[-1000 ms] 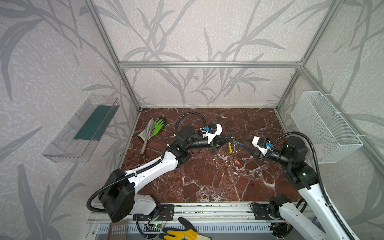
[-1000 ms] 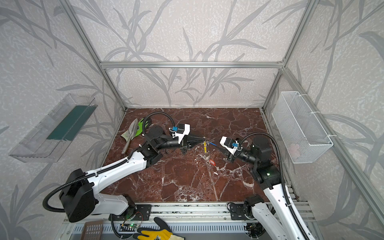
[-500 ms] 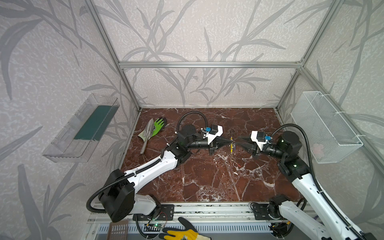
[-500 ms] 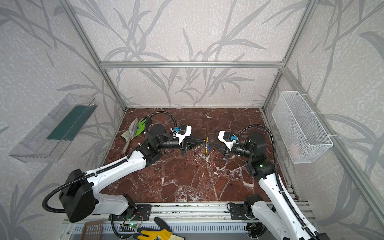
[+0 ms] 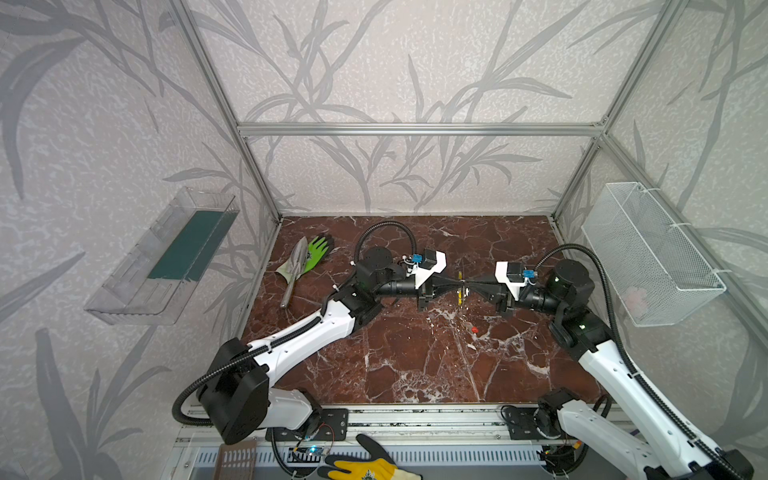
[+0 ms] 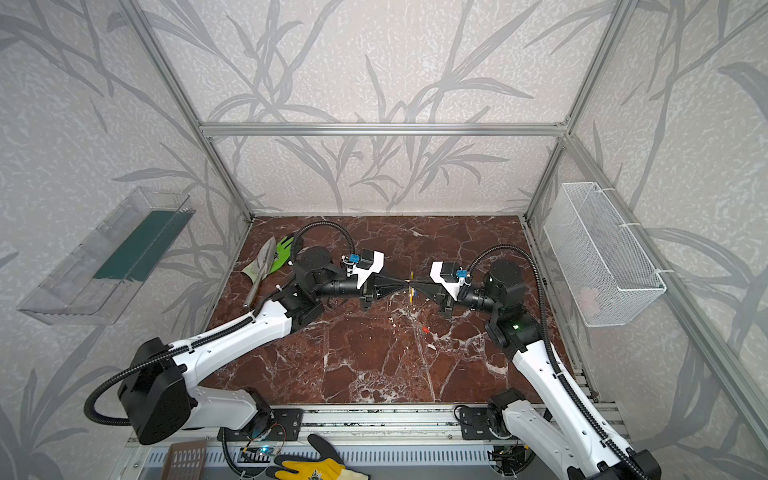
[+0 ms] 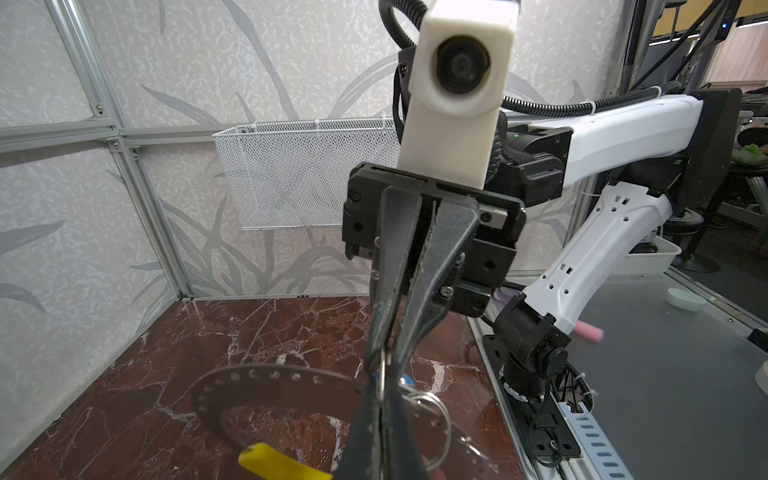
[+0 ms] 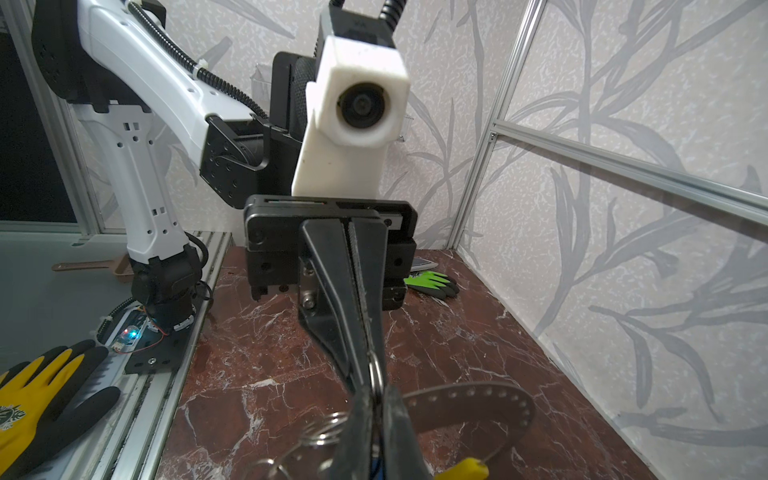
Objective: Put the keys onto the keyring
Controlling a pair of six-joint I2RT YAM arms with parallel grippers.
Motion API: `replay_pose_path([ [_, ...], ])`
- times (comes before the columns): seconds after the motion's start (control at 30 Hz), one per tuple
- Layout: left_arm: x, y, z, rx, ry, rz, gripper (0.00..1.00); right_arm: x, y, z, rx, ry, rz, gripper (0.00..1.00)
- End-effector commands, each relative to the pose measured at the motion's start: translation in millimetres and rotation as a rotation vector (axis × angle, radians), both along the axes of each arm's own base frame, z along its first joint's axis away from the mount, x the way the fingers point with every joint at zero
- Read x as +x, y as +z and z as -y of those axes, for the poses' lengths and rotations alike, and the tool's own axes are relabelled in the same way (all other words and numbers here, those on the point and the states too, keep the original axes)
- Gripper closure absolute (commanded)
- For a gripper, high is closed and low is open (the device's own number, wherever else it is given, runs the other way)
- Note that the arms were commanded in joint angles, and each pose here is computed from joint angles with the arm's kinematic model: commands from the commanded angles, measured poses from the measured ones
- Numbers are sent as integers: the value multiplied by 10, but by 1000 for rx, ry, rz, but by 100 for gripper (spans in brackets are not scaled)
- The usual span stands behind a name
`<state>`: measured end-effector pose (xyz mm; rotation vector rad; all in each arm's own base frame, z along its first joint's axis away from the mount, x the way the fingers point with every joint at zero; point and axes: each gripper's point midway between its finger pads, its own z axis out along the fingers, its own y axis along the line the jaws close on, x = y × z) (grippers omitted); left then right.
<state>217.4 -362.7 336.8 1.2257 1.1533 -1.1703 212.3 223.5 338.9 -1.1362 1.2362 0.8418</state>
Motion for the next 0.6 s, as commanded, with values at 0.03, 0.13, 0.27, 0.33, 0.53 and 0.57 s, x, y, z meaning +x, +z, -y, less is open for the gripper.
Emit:
replay_pose_path([
  [0.03,-93,303,-37,-53,-28,77,100,-30,67,-13,-5,13,22,100],
  [0.13,-69,257,-29,-26,-15,74,100,-29,76,-2,-23,4,17,100],
  [0.27,8,115,-68,97,62,119,71,-45,-10,51,-116,-27,-32,100],
  [0.33,32,60,-104,166,98,159,68,-57,-74,88,-170,-43,-57,100],
  [0.53,-32,-14,-92,325,107,288,68,-94,-158,110,-248,-41,-127,100],
  [0.57,-48,-29,-80,342,103,303,68,-94,-162,105,-256,-40,-131,100],
])
